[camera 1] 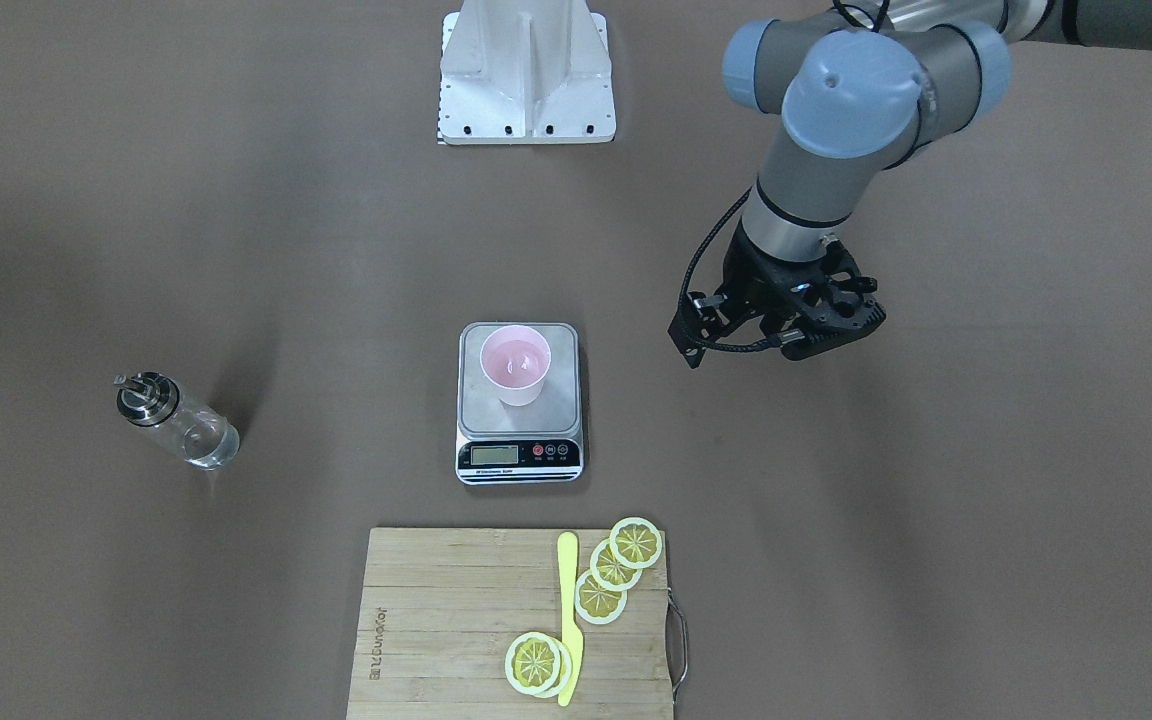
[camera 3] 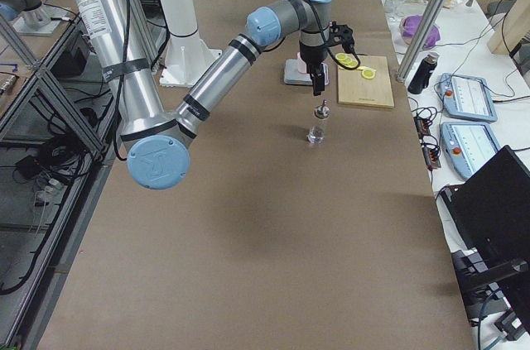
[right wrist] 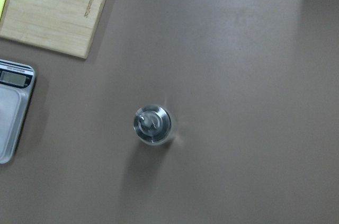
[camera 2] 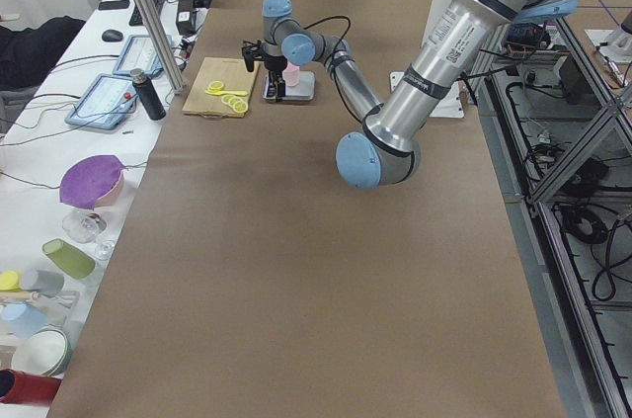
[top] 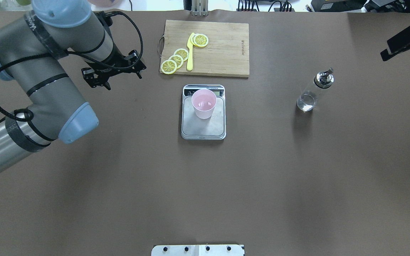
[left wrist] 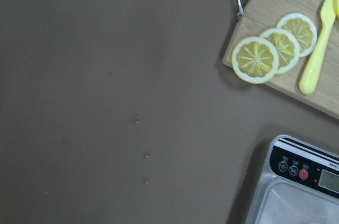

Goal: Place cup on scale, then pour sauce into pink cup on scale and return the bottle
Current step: 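Release the cup and lift the left gripper while the right reaches for the bottle, then grasp the glass sauce bottle by its neck with the right gripper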

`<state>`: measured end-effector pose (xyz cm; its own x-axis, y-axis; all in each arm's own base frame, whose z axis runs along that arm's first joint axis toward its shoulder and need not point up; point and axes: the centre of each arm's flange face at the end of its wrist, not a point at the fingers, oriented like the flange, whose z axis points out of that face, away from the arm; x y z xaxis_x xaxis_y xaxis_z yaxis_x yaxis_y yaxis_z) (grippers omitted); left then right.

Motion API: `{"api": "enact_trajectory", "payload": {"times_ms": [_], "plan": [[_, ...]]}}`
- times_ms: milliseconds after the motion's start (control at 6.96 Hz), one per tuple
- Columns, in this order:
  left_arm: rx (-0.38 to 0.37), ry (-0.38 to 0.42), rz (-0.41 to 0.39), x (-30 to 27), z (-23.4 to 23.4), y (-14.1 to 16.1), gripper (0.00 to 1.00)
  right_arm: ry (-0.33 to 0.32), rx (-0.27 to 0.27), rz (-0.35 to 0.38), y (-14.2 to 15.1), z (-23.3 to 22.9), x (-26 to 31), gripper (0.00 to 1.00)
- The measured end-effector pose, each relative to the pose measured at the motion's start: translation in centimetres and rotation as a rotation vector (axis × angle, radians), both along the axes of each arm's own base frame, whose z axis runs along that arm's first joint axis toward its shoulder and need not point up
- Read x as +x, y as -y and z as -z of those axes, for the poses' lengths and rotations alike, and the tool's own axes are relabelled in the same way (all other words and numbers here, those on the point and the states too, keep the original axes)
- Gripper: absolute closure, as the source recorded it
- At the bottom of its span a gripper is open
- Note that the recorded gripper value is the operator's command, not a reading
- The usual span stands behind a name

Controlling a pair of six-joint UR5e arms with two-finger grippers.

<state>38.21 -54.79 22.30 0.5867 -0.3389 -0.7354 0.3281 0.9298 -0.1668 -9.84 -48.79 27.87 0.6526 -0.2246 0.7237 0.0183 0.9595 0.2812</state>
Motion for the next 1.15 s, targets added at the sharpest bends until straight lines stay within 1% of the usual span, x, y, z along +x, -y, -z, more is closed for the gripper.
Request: {"api": "enact_trajectory", "payload": {"times_ms": [144, 431, 575, 862, 1150], "plan": [[0.004, 0.01, -0.001, -0.8, -0.9, 0.3, 0.01, 0.039, 0.051, -0.036, -2.0, -1.4, -1.6, 0.0], [0.025, 0.037, -0.022, -2.3, -3.1, 0.6, 0.01, 0.092, 0.157, -0.15, -5.8, -6.9, -5.4, 0.0], [0.034, 0.052, -0.033, -3.0, -4.3, 0.7, 0.01, 0.096, 0.19, -0.196, -7.0, -8.6, -7.8, 0.0], [0.036, 0.065, -0.036, -3.7, -5.6, 1.0, 0.01, 0.075, 0.257, -0.295, -9.0, -12.0, -11.9, 0.0], [0.029, 0.072, -0.036, -3.7, -6.2, 1.1, 0.01, 0.067, 0.308, -0.397, -9.6, -15.9, -16.7, 0.0]]}}
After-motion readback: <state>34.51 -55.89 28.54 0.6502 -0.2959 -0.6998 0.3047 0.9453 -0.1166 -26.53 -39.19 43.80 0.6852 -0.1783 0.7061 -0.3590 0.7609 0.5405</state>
